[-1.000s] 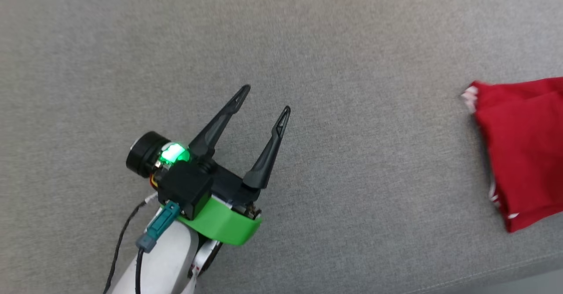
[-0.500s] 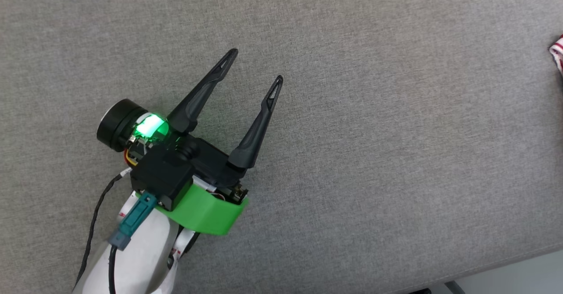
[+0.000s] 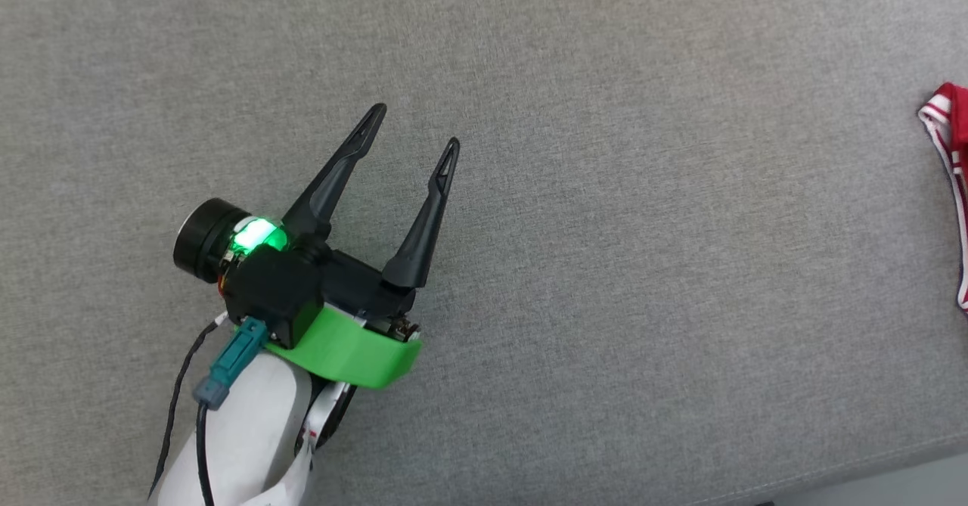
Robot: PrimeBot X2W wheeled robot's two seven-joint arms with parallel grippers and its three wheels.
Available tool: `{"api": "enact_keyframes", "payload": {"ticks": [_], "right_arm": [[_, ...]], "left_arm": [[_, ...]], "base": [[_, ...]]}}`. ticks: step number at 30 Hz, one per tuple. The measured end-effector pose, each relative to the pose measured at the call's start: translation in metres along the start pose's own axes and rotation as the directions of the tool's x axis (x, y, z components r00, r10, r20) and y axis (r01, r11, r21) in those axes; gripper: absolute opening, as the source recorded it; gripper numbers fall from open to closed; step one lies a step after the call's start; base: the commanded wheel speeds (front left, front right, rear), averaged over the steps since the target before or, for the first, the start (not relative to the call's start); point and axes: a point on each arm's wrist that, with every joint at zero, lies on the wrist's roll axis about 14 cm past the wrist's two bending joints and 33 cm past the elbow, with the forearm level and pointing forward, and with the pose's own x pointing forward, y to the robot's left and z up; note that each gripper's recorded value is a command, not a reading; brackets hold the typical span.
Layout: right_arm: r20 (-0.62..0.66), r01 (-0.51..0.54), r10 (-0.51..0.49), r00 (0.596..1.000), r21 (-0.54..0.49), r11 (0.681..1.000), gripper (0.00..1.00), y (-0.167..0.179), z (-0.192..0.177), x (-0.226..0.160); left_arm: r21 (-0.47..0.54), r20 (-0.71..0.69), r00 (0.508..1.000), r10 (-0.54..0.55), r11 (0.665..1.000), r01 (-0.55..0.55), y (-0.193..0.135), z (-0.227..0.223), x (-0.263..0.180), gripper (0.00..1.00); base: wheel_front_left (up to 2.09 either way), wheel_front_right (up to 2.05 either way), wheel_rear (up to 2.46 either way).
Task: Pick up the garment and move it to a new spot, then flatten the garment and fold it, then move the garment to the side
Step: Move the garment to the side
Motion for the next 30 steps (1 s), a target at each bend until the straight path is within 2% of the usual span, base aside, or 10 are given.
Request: {"api": "enact_keyframes", "payload": {"ticks": [3,6,12,13,14,15,18,22,27,30], "right_arm": [[0.121,-0.007,0.002,0.993,0.039,0.999,1.00,-0.001,0.034,-0.008],[0.260,-0.053,0.027,0.965,0.093,0.994,1.00,0.008,0.075,-0.023],[0.532,-0.165,0.033,0.846,0.202,0.965,1.00,0.013,0.154,-0.076],[0.649,-0.236,0.030,0.760,0.233,0.943,1.00,0.022,0.183,-0.111],[0.673,-0.260,0.034,0.739,0.238,0.936,1.00,0.027,0.188,-0.120],[0.736,-0.345,0.043,0.676,0.265,0.900,1.00,0.045,0.198,-0.149],[0.786,-0.431,0.053,0.615,0.279,0.858,1.00,0.067,0.205,-0.177],[0.822,-0.525,0.057,0.567,0.307,0.794,1.00,0.094,0.205,-0.202],[0.838,-0.628,0.085,0.538,0.332,0.704,1.00,0.132,0.197,-0.226],[0.846,-0.668,0.087,0.527,0.348,0.658,1.00,0.148,0.194,-0.236]], "left_arm": [[0.010,-0.005,0.999,0.045,0.999,-0.045,0.004,0.009,-0.009,1.00],[0.024,-0.004,0.995,0.100,0.995,-0.100,0.010,0.019,-0.021,1.00],[0.087,-0.002,0.976,0.218,0.972,-0.217,0.025,0.040,-0.050,1.00],[0.103,0.008,0.964,0.267,0.958,-0.267,0.028,0.052,-0.065,1.00],[0.107,0.011,0.959,0.284,0.953,-0.284,0.030,0.055,-0.070,1.00],[0.119,0.029,0.943,0.331,0.936,-0.332,0.034,0.066,-0.086,1.00],[0.128,0.048,0.927,0.372,0.918,-0.375,0.037,0.077,-0.102,1.00],[0.120,0.066,0.907,0.415,0.900,-0.420,0.039,0.086,-0.121,1.00],[0.111,0.098,0.881,0.462,0.875,-0.471,0.040,0.099,-0.144,1.00],[0.093,0.134,0.876,0.463,0.874,-0.477,0.035,0.111,-0.151,1.00]], "base": [[0.00,0.00,0.00],[0.00,0.00,0.00],[0.00,0.00,0.00],[0.00,0.00,0.00],[0.00,0.00,0.00],[0.00,0.00,0.00],[0.00,0.00,0.00],[0.00,0.00,0.00],[0.00,0.00,0.00],[0.00,0.00,0.00]]}}
